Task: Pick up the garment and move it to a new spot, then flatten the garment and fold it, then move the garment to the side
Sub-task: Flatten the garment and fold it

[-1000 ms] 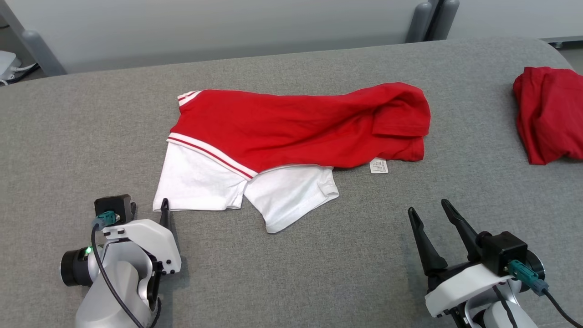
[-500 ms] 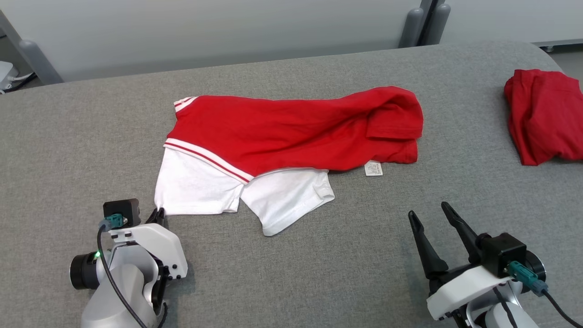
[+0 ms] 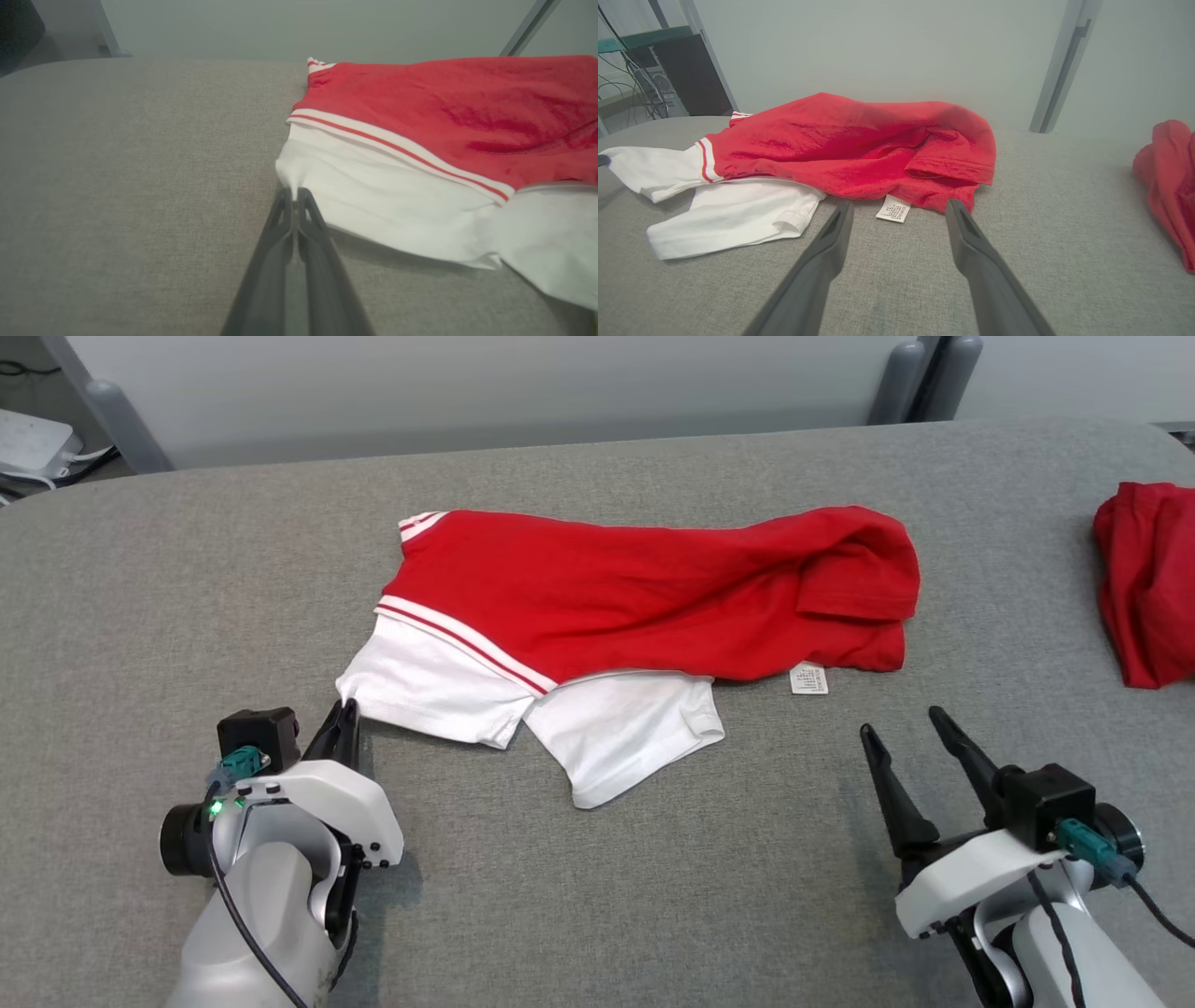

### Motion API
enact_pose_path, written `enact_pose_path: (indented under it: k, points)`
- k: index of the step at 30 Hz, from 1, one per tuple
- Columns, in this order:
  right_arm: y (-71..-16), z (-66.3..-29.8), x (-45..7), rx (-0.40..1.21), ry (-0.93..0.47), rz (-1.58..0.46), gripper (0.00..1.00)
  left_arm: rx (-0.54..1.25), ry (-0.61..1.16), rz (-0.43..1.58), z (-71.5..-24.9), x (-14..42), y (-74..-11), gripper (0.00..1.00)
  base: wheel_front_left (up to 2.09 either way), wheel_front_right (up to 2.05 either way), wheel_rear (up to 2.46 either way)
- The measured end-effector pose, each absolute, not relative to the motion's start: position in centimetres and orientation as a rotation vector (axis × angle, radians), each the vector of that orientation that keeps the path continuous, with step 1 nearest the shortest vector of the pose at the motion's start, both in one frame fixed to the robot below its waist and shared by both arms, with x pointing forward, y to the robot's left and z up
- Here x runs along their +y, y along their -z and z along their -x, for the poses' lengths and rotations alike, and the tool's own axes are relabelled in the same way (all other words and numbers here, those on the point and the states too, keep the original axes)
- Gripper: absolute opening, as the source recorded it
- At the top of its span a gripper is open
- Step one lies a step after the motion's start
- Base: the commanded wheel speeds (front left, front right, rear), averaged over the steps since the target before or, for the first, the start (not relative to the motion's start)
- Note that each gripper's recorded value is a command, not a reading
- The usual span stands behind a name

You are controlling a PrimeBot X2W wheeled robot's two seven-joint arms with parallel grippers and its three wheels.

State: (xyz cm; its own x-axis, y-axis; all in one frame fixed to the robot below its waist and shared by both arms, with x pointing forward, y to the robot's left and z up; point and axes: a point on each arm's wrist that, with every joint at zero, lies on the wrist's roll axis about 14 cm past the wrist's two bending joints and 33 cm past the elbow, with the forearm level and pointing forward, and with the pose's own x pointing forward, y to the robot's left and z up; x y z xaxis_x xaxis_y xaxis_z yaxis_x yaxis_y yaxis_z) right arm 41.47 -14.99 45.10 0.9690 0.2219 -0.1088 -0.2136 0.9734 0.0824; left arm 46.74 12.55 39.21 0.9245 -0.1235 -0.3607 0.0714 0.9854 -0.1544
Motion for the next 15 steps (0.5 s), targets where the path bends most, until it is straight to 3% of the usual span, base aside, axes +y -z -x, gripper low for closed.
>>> enact_pose_path:
  k: [8, 15]
  points:
    - [-43.5, -45.2, -15.0, 0.188, -0.224, 0.0, 1.0, 0.279, 0.08, 0.154, -46.7, 13.8, -41.4, 0.0, 0.0, 0.0, 0.0]
    - [-43.8, -49.0, -13.0, 0.211, -0.289, 0.08, 0.91, 0.224, 0.063, 0.159, -46.6, 14.8, -42.9, 0.0, 0.0, 0.0, 0.0]
